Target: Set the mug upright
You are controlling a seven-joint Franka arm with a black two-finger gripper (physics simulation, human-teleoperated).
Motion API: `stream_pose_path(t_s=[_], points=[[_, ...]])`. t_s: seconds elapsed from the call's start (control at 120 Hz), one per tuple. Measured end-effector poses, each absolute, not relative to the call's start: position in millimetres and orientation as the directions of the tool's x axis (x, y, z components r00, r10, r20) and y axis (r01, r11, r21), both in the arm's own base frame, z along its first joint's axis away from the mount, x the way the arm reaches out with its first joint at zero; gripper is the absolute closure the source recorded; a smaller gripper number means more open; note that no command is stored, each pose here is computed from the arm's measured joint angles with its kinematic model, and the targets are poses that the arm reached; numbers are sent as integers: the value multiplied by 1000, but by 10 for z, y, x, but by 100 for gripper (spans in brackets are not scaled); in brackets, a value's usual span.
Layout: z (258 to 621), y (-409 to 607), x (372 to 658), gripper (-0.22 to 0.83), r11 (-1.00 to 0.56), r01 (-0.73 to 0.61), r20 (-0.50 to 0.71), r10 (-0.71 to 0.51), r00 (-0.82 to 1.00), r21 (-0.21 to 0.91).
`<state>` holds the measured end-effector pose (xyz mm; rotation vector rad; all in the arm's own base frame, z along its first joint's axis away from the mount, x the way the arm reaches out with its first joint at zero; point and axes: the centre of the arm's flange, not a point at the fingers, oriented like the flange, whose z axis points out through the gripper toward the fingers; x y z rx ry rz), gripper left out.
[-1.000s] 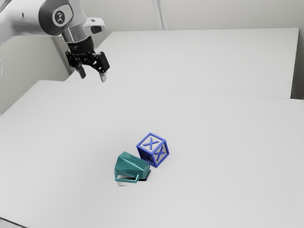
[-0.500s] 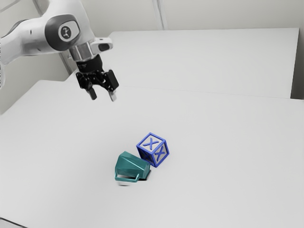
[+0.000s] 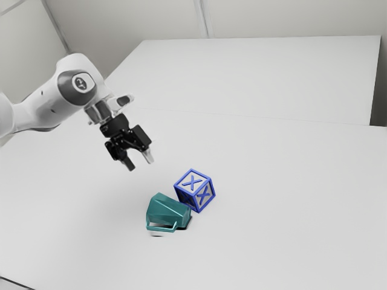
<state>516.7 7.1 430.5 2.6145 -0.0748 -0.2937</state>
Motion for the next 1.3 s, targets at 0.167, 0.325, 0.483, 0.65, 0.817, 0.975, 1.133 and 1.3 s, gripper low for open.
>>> stream_pose_path(t_s=[0.167,0.325,0.483,0.65,0.817,0.975,1.133,1.3], points=[[3933,469,5081,0,-828,35,-162,-68,984,560],[3604,876,4924,0,-798,54,-132,-33,991,601],[3327,1077,4727,0,-770,33,-109,-47,993,637],[3182,916,4690,0,-745,-57,-62,-131,989,665],[3082,813,4680,0,-715,-128,-15,-191,982,687],[3025,813,4658,0,-679,-145,36,-173,984,719],[2992,603,4717,0,-640,-180,87,-174,981,747],[2881,434,4703,0,-610,-202,102,-194,976,766]])
